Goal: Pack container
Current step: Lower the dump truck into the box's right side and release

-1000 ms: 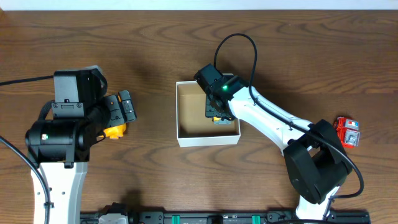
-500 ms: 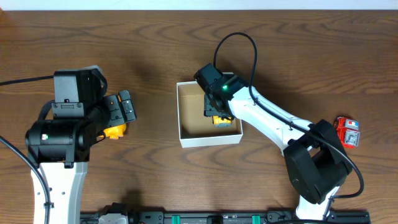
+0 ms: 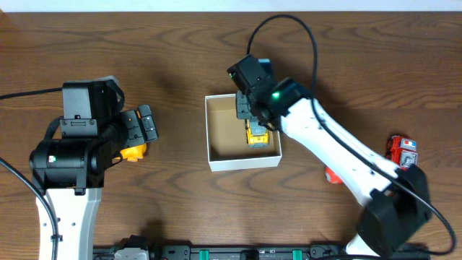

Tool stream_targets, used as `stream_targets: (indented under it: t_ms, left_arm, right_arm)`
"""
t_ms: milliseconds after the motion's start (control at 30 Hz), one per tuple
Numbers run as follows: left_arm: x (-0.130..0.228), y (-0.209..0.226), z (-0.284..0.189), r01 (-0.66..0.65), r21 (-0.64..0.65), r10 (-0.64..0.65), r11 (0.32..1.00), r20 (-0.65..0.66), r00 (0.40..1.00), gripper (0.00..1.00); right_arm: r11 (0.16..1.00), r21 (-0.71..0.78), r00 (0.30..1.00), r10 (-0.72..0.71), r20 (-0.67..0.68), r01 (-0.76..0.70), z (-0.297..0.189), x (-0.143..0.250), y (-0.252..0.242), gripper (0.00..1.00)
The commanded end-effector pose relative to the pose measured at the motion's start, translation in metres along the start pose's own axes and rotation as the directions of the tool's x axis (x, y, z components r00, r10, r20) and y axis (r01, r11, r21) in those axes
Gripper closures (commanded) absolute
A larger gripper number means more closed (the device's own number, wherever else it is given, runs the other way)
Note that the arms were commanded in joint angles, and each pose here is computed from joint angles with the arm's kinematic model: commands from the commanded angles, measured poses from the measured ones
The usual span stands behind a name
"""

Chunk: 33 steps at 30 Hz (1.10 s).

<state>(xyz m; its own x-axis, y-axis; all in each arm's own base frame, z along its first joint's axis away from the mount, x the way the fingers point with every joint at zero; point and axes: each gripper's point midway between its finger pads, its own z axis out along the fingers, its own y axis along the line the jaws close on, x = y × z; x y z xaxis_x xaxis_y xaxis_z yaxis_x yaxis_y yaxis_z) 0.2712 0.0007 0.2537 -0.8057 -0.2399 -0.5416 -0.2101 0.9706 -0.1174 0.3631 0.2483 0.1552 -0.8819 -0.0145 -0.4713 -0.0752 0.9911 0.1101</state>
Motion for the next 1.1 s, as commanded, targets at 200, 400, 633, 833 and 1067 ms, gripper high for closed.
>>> stream_targets:
  t_ms: [200,400,633,833,1067]
  left_arm:
    - [-0.005,-0.002,-0.004,0.017,0.011,-0.017,1.000,0.012,1.000,0.02]
    - [-0.005,-0.002,-0.004,0.017,0.012,-0.017,1.000,0.012,1.000,0.02]
    - [-0.005,-0.002,-0.004,0.017,0.012,-0.017,1.000,0.012,1.000,0.02]
    - [-0.005,-0.002,-0.004,0.017,0.012,-0.017,1.000,0.012,1.000,0.02]
    - [-0.005,-0.002,-0.004,0.017,0.012,-0.017,1.000,0.013,1.000,0.02]
  right_arm:
    - [0.989,-0.051,0.978,-0.143,-0.148,0.137,0.028,0.045,0.031,0.99]
    - [0.988,-0.016,0.968,-0.154,-0.197,0.154,0.057,0.058,0.029,0.99]
    - [0.980,0.104,0.973,-0.150,-0.175,0.170,0.076,0.052,0.006,0.99]
    - [0.976,0.119,0.964,-0.155,-0.216,0.183,0.087,0.061,0.001,0.99]
    - [0.975,0.127,0.962,-0.152,-0.225,0.184,0.095,0.063,-0.001,0.98]
